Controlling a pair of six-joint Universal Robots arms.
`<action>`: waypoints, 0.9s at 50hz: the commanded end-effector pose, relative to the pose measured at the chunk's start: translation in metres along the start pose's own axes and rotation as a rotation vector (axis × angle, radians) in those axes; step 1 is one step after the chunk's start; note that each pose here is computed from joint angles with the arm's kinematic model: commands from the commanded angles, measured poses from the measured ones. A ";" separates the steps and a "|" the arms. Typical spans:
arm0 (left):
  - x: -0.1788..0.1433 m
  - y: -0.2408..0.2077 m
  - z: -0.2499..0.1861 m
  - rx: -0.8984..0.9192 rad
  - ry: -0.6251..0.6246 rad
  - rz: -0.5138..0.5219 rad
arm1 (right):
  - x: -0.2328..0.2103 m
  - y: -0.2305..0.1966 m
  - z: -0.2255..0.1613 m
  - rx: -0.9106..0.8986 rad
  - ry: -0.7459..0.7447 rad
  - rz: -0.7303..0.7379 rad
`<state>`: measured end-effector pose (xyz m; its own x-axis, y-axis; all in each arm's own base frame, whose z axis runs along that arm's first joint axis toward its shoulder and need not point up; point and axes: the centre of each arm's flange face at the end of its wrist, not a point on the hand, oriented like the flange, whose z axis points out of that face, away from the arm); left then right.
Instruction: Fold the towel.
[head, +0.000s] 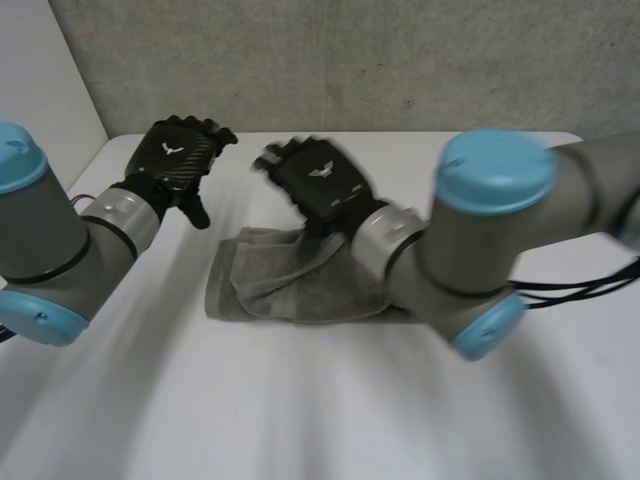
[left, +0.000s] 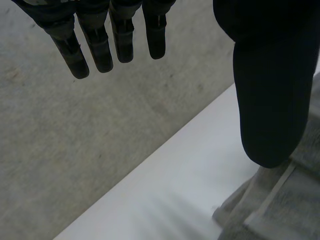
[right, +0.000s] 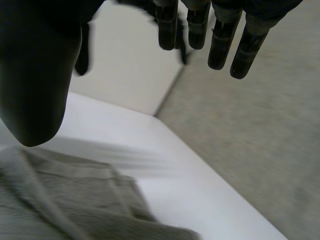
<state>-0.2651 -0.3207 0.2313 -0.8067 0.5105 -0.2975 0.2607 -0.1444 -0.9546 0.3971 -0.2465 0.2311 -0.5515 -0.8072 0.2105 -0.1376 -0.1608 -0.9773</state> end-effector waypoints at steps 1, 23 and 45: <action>0.032 0.002 0.001 0.013 0.074 -0.053 | 0.049 0.008 -0.028 -0.085 0.121 0.092; 0.117 0.073 0.022 -0.116 0.249 -0.127 | 0.057 0.092 -0.076 -0.373 0.186 0.150; 0.056 0.104 0.048 -0.201 -0.111 -0.115 | 0.056 0.120 -0.072 -0.399 0.222 0.068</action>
<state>-0.3197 -0.3414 0.1162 -0.8656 0.4626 -0.1914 0.2499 0.0680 -0.9659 0.2895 -0.2665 0.1338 -0.7160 -0.6773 0.1689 -0.3668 0.1593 -0.9165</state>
